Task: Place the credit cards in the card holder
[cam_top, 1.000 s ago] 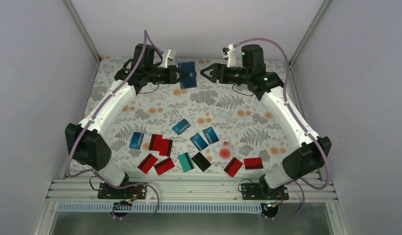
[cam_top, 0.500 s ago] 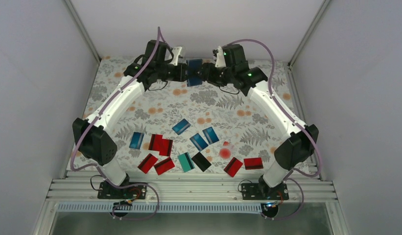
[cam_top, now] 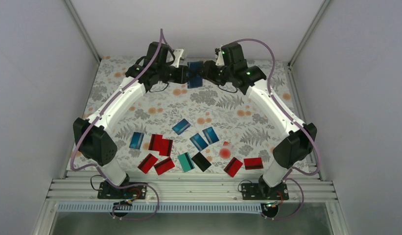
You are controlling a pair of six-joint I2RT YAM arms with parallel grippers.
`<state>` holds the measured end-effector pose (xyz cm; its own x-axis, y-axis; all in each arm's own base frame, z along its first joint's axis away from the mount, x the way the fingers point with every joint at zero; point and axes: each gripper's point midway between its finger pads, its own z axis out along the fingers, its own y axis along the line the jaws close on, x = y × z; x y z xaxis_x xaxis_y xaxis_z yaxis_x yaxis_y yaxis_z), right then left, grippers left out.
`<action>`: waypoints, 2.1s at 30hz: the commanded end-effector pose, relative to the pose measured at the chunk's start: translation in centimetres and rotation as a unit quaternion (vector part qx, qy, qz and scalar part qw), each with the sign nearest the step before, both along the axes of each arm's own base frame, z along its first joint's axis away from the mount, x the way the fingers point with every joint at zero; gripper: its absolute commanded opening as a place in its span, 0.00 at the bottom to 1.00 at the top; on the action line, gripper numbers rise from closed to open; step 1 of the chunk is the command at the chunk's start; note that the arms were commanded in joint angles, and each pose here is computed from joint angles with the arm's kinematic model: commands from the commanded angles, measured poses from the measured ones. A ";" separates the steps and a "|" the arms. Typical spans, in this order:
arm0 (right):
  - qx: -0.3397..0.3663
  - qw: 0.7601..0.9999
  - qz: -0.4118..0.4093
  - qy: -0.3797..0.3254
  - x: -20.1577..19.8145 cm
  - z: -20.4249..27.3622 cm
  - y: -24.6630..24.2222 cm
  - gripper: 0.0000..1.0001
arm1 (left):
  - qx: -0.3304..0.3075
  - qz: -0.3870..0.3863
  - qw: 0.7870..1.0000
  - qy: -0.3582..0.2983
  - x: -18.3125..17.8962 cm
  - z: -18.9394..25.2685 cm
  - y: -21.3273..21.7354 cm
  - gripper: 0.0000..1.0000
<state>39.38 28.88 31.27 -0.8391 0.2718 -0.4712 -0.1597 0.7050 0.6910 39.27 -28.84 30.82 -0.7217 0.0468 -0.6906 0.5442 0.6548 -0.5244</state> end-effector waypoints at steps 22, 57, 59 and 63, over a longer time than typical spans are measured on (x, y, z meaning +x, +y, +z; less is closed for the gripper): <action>-0.015 0.995 -0.020 0.092 -1.0 -5.2 0.5 0.24 | 0.001 -0.004 0.999 -0.054 0.1 2.3 -0.9 0.02; -0.172 0.979 -0.052 0.096 0.1 -14.1 -5.6 0.17 | 0.021 0.005 0.999 -0.046 1.4 1.7 -1.2 0.02; -0.201 0.970 -0.075 0.115 0.2 -16.8 -9.1 0.17 | 0.026 0.011 0.999 -0.039 1.9 1.3 -0.9 0.02; -0.205 0.960 -0.120 0.150 -0.4 -19.7 -16.2 0.17 | 0.033 0.022 0.999 -0.025 2.4 0.3 0.1 0.02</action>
<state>39.60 20.34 14.98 -0.8943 0.2688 -0.3577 0.0875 0.8891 0.4492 41.03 -29.20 29.57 -0.7218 0.0774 -0.6878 0.5166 0.7215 -0.4610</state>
